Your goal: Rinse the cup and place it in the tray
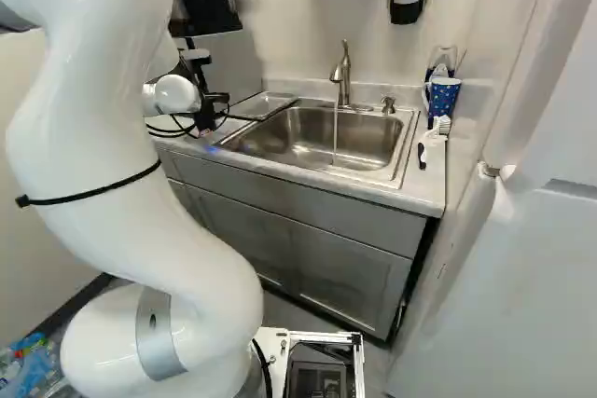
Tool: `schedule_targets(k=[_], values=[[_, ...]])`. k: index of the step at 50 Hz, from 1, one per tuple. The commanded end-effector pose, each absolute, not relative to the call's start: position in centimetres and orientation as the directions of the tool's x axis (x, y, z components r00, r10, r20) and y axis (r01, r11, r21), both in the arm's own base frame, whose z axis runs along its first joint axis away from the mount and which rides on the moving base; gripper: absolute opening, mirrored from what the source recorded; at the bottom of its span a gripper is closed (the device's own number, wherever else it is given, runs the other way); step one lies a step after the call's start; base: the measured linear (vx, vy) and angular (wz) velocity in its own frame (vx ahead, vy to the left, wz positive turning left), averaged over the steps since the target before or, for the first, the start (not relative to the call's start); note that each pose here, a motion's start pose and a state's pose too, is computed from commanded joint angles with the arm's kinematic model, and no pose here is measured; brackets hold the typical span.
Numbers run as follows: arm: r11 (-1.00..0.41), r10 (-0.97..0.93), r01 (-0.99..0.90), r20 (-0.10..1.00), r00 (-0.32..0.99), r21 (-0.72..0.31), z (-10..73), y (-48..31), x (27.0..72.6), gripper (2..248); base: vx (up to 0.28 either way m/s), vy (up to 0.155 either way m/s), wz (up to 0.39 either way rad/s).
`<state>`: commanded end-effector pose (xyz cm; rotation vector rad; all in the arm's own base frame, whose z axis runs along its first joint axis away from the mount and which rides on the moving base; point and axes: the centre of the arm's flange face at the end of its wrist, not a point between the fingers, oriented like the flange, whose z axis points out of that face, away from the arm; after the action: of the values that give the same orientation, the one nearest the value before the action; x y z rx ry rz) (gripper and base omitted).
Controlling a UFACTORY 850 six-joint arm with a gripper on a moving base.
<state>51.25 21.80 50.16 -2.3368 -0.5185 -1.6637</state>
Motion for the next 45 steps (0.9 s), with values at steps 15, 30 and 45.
schedule_targets(k=[15,30,45], values=[[-0.912,0.165,0.41,0.933,0.321,0.02,48.5,21.9,51.5,247,0.0,0.0,0.0],[-0.911,0.167,0.412,0.931,0.324,0.02,48.2,22.0,51.5,247,0.0,0.0,0.0],[-0.909,0.168,0.416,0.931,0.323,0.02,48.2,22.3,51.5,247,0.0,0.0,0.0]])
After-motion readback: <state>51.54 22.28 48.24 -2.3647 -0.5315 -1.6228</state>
